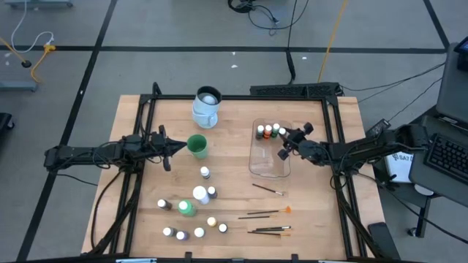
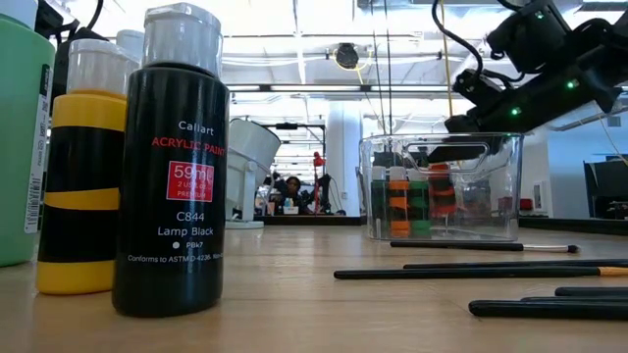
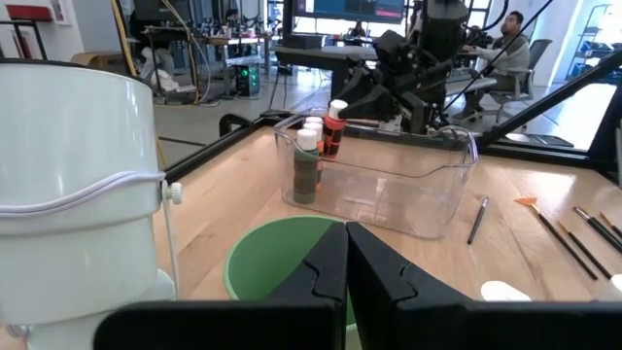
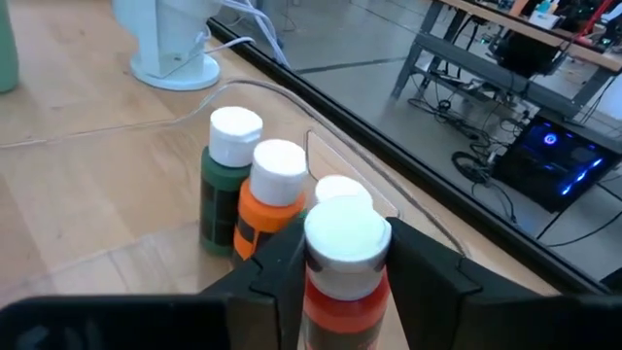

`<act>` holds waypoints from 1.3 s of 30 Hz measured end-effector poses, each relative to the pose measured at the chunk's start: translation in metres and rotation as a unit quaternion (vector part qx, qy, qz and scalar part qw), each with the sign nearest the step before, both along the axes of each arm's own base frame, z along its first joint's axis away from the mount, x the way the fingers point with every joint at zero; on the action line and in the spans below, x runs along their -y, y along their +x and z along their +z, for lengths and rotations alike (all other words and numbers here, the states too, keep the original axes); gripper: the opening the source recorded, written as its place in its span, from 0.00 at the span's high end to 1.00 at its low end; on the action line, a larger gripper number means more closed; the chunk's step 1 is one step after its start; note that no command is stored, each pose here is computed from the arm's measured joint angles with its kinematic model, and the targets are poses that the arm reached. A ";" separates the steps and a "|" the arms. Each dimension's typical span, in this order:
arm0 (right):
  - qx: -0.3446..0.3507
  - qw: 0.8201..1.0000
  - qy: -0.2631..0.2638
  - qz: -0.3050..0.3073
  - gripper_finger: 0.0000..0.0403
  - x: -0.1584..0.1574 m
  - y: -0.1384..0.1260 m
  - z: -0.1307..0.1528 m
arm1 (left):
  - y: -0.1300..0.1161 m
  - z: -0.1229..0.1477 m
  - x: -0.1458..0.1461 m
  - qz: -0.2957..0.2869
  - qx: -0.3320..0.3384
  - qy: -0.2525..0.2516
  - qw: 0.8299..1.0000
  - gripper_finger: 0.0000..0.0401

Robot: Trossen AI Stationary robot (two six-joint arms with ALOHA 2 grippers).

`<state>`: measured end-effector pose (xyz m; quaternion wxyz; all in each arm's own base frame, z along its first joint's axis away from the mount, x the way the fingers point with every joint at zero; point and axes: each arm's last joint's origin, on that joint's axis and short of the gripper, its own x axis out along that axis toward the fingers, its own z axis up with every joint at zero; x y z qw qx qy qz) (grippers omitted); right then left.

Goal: Pick & Place Paint Supplies
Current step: Put the red paint bottle into the transparent bin, then put the white and black paint bottle into the transparent bin

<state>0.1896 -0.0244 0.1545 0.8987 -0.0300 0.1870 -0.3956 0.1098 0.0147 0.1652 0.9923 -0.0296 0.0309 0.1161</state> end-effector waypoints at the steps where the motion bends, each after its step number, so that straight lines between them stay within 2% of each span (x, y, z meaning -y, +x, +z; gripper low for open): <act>1: 0.004 1.000 0.000 0.000 0.71 0.000 -0.001 -0.002 | 0.000 0.000 0.000 0.000 0.000 0.000 1.000 0.99; 8: 0.042 0.999 -0.006 0.002 0.69 0.000 -0.012 -0.012 | 0.000 0.000 0.000 0.000 0.000 0.000 1.000 0.99; 14: 0.047 0.999 -0.011 0.006 0.69 0.000 -0.015 -0.014 | 0.000 0.000 0.000 0.000 0.000 -0.002 1.000 0.99; 25: 0.061 0.998 -0.013 0.003 0.57 0.000 -0.015 -0.012 | 0.000 0.001 0.000 0.000 0.005 -0.001 1.000 0.99; 30: 0.071 0.997 -0.024 0.007 0.56 0.000 -0.014 -0.008 | 0.000 0.001 0.000 0.000 0.005 -0.001 1.000 0.99; 33: 0.090 0.995 -0.040 0.024 0.57 -0.002 -0.012 -0.001 | 0.000 0.001 0.000 0.000 0.005 -0.001 1.000 0.99; 39: 0.139 0.982 -0.080 0.100 0.58 -0.016 -0.004 0.020 | 0.000 0.001 0.000 0.000 0.005 -0.001 1.000 0.99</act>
